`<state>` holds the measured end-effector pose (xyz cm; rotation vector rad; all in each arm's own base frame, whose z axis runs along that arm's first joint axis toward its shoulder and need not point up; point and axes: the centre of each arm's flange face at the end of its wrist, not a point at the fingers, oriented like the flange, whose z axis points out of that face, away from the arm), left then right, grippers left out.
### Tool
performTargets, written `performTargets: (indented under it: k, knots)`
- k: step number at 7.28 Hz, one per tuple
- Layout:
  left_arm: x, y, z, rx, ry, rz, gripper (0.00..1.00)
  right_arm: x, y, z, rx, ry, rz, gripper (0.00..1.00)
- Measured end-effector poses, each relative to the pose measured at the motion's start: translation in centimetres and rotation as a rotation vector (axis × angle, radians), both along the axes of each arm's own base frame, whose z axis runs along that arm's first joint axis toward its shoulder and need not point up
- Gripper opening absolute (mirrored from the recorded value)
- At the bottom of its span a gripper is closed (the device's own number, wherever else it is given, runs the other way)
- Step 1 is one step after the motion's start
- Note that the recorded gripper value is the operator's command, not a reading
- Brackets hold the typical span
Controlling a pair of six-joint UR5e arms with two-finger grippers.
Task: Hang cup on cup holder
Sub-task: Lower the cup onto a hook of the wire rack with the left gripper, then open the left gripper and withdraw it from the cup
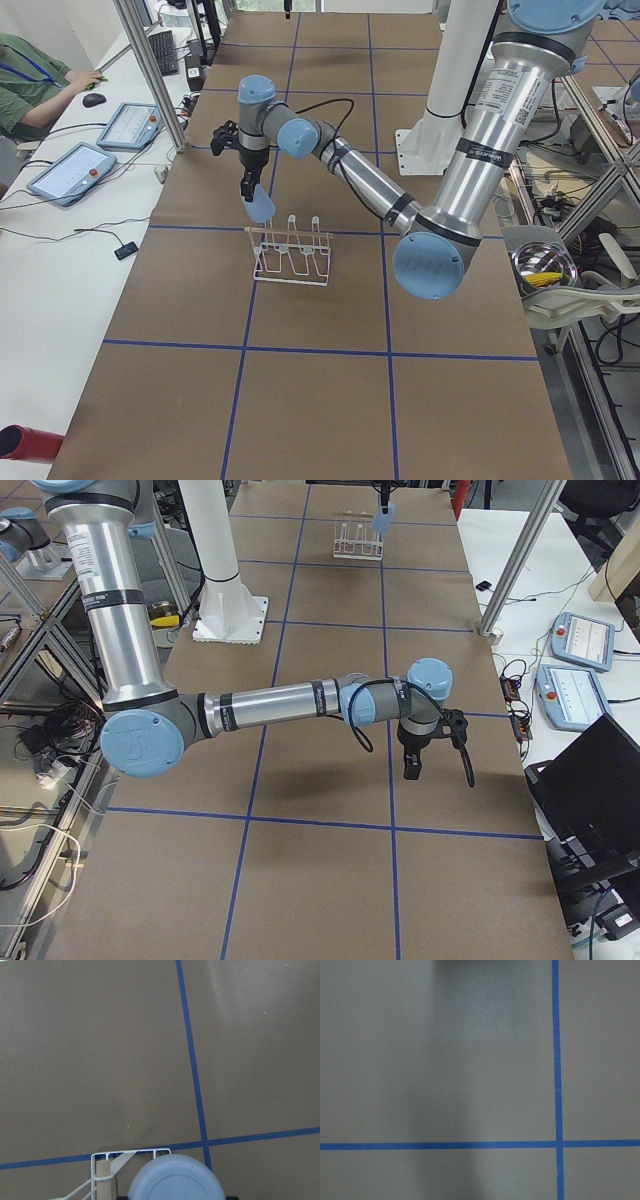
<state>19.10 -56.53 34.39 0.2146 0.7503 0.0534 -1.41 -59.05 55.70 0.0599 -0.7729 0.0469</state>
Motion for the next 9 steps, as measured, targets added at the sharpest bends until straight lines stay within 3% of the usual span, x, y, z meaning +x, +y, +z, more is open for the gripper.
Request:
performTargets:
  k: [1, 3, 6, 9]
  knots:
    - [0.5, 0.3, 0.6, -0.008, -0.004, 0.010, 0.98, 0.0, 0.0, 0.0, 0.000, 0.000, 0.000, 1.00]
    - [0.5, 1.2, 2.5, 0.010, 0.003, 0.017, 0.98, 0.0, 0.2, -0.2, 0.004, -0.004, -0.001, 1.00]
    - [-0.6, 2.9, 5.2, 0.095, 0.046, 0.014, 0.98, 0.1, 1.5, -0.8, 0.028, -0.008, -0.002, 1.00]
    - [-3.0, 2.6, 4.8, 0.098, 0.056, -0.023, 0.98, 0.3, 2.0, -1.1, 0.041, 0.005, 0.004, 1.00]
